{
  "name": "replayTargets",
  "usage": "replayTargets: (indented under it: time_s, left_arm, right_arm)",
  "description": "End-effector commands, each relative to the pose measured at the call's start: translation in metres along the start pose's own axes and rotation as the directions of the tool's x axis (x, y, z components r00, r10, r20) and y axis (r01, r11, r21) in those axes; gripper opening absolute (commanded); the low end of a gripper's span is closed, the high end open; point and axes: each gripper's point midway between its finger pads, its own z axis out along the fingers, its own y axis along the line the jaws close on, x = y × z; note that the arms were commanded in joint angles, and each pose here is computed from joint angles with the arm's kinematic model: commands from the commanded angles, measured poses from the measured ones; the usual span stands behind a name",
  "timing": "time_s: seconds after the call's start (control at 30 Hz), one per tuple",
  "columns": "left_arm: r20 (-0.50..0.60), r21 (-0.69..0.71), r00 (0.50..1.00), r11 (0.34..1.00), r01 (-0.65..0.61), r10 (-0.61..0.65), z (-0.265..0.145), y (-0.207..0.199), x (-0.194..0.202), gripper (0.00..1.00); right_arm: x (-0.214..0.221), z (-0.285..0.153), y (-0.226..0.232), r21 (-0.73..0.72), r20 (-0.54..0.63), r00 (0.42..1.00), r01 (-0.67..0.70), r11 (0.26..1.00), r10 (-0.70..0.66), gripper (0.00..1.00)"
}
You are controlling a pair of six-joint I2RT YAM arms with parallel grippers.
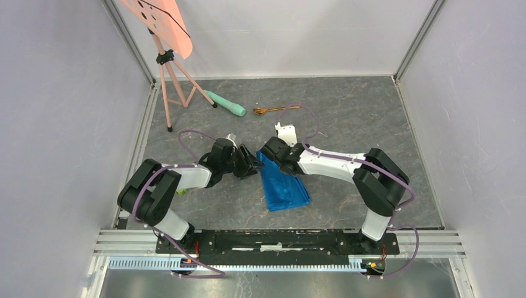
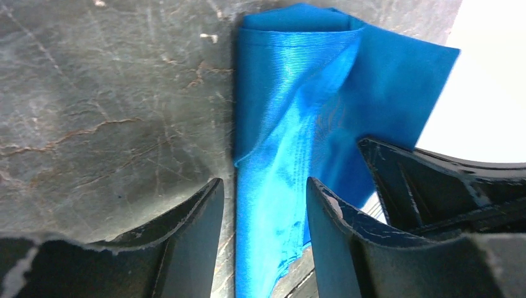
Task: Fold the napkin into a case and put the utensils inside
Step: Fold the 2/3-rectangle-folded napkin at the center of the board.
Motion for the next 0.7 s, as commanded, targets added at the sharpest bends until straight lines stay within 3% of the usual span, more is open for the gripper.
replayTargets:
  time_s: [0.0,0.17,0.4,0.67]
  left_arm:
    - [-0.008,-0.04,0.999,0.999,-0.034,0.034,0.01,0.008,-0.003,0.58]
    - [-0.001,-0.074,0.999,0.996,-0.041,0.041,0.018,0.016,-0.006,0.51]
    - [0.001,-0.087,0.999,0.995,-0.048,0.048,0.022,0.02,-0.007,0.31]
    - [-0.001,-0.093,0.998,0.994,-0.061,0.061,0.023,0.023,-0.007,0.2]
  right_arm:
    - [-0.024,-0.009,0.008,-0.063,0.104,0.992,-0.061,0.996,0.067,0.0]
    - [-0.026,-0.014,0.021,-0.136,0.148,0.985,-0.064,0.989,0.084,0.0]
    - [-0.024,-0.015,0.034,-0.21,0.202,0.974,-0.06,0.976,0.103,0.0]
    - [-0.03,-0.021,0.056,-0.333,0.259,0.957,-0.041,0.942,0.133,0.0]
